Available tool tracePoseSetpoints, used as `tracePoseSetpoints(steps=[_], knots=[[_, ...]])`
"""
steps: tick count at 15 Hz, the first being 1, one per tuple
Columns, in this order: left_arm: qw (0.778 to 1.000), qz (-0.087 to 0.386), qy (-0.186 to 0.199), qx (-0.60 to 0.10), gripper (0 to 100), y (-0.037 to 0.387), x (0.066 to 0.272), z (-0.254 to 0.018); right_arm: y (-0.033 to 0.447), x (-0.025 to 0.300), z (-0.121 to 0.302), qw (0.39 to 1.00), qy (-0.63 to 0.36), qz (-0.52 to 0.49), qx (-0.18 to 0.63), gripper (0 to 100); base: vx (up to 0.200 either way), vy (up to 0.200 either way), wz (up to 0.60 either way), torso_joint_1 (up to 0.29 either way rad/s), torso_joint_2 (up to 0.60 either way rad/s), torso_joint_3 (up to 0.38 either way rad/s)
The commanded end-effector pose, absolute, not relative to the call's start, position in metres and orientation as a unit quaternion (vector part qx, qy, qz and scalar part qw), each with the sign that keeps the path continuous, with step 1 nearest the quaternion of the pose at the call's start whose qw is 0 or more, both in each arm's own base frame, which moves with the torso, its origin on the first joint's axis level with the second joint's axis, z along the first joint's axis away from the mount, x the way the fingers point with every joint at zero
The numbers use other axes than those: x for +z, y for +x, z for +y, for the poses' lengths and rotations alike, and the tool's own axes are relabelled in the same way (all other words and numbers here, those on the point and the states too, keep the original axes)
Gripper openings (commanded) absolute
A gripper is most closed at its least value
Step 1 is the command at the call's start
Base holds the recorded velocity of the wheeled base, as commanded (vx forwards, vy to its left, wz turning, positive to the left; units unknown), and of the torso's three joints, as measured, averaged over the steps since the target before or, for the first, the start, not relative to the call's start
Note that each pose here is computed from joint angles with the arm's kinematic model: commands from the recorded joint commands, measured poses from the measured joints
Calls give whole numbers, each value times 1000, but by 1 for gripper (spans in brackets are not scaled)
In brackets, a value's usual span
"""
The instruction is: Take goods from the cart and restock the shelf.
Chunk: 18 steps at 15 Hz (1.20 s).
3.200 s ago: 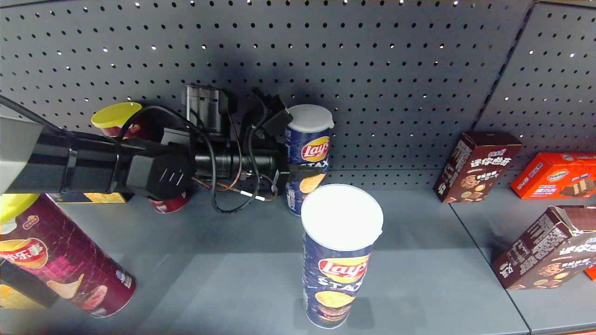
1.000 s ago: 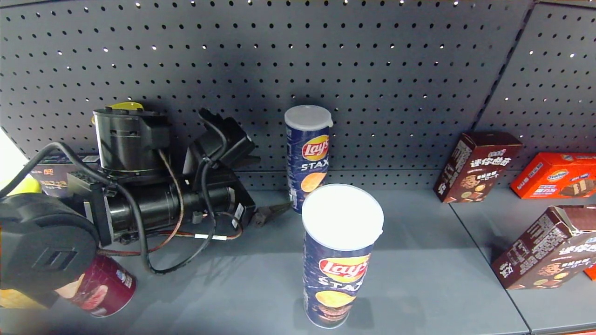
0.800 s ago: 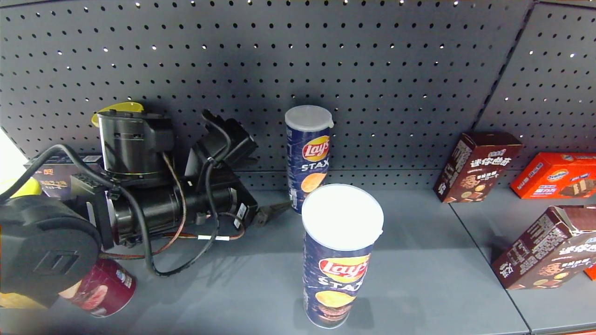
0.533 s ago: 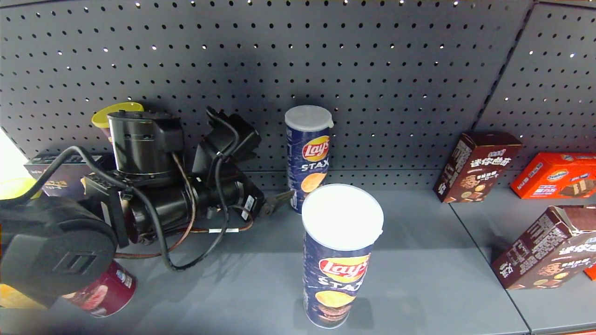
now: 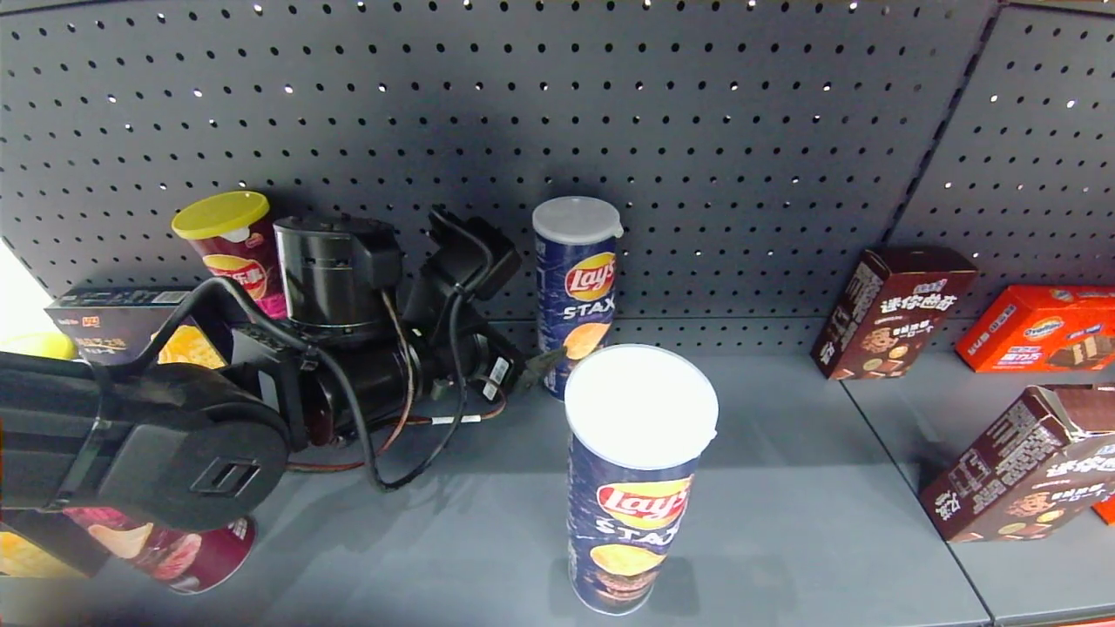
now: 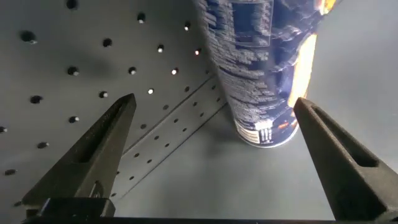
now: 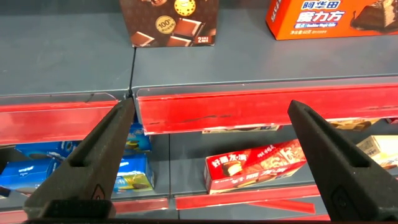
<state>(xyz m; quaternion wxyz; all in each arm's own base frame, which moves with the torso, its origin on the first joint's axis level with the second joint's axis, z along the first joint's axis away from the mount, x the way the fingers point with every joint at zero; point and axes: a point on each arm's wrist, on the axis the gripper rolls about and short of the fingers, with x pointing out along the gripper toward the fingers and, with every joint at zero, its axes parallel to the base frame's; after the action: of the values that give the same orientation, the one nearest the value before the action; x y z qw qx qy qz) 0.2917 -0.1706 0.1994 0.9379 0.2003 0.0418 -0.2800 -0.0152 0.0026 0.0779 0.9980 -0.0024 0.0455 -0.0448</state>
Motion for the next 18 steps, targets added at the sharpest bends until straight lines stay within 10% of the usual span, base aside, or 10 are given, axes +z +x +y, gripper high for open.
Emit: tracePoseSetpoints(steps=[1,18], knots=[[937,48,203,-282,100,294,194,-174,-15,78,3,998,-3,45,-45,100,0,0,0,0,0,0],[950,48,204,-233,100,299,197,-168,-15,78,3,998,-3,45,-45,100,0,0,0,0,0,0]])
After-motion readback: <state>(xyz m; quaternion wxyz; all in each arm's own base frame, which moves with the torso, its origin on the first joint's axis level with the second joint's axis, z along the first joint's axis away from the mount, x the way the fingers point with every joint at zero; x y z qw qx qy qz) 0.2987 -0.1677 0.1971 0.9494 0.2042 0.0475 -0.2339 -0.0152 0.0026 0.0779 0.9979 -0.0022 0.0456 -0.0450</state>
